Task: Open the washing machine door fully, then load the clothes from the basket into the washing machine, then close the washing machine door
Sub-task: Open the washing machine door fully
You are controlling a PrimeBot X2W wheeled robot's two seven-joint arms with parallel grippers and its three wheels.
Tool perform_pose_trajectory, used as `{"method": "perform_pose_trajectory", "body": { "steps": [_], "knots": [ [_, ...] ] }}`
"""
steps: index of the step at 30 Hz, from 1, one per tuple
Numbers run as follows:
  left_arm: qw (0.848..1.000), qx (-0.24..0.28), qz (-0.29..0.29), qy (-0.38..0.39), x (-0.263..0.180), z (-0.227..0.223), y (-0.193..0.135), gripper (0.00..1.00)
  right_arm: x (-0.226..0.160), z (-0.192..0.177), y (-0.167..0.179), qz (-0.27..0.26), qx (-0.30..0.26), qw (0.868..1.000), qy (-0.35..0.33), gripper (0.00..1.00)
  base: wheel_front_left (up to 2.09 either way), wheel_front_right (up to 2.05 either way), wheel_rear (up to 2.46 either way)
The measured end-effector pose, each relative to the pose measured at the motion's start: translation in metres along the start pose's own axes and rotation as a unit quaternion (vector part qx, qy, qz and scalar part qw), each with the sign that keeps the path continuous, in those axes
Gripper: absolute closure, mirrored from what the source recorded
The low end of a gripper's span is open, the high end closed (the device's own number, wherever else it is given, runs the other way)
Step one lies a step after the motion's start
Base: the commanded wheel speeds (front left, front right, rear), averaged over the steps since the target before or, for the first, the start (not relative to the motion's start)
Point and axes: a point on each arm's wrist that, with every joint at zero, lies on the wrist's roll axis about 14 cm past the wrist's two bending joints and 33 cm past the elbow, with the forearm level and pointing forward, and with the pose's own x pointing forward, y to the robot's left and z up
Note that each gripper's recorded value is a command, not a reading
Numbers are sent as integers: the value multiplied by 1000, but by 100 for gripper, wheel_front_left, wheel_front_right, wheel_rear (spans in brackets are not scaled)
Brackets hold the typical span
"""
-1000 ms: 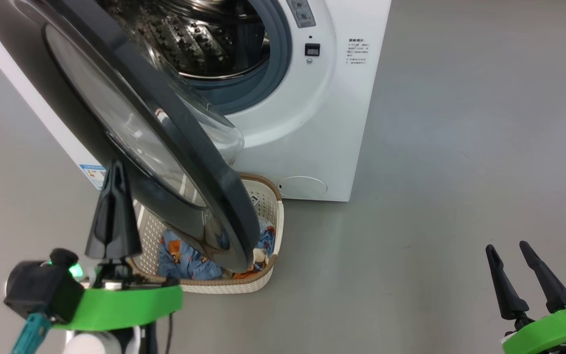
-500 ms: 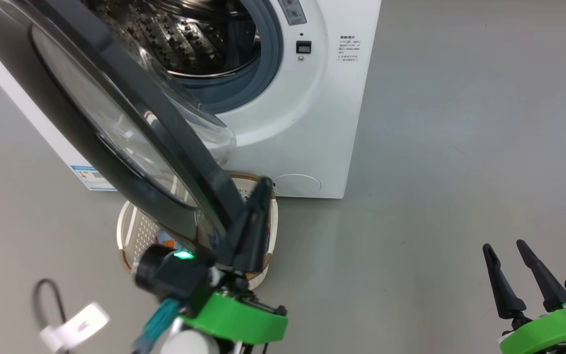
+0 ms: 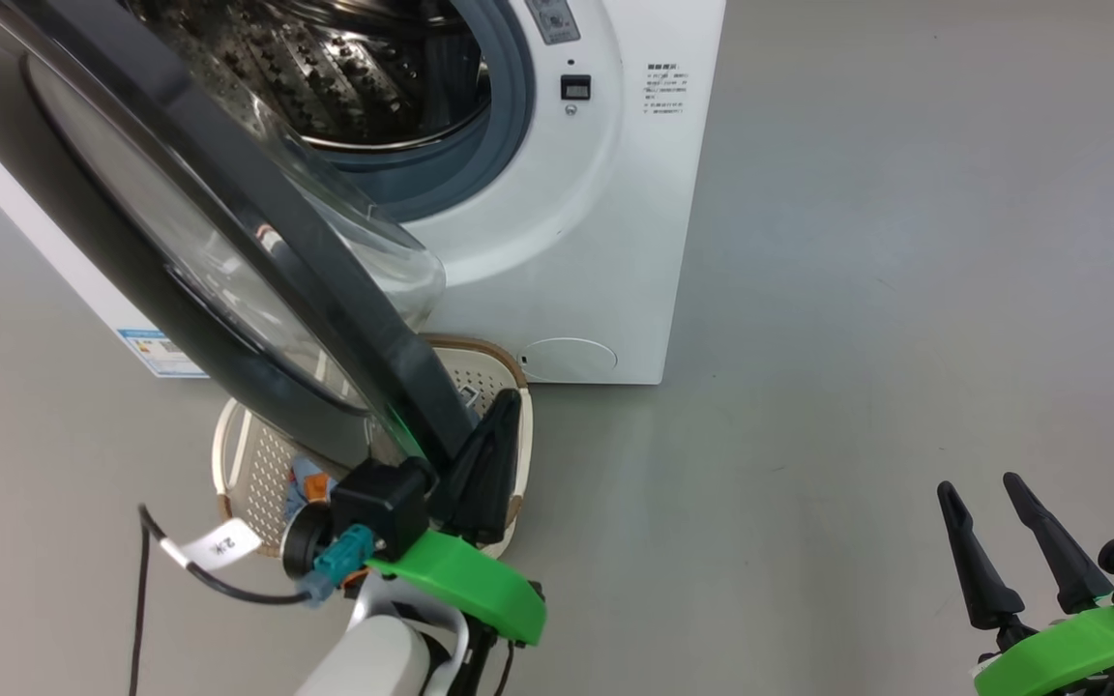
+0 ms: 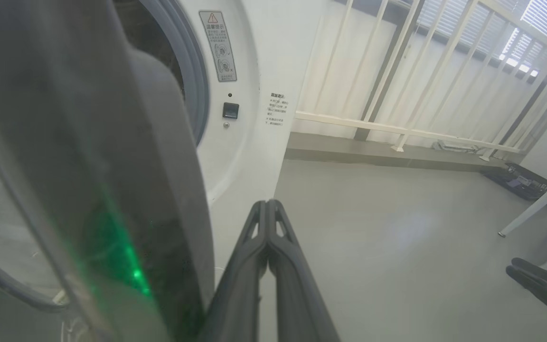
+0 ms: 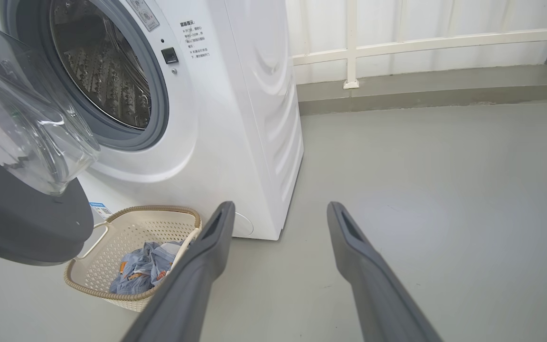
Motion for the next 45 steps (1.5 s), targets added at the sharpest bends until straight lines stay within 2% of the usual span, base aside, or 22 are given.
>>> {"method": "perform_pose_trajectory", "body": {
  "steps": [14,45],
  "knots": [
    [999,4,37,6,-2,-2,24,100,1,4,3,4,0,1000,-6,0,0,0,0],
    [997,-21,76,6,-13,-7,42,100,13,-1,13,22,2,1000,0,0,0,0,0]
  ]
}}
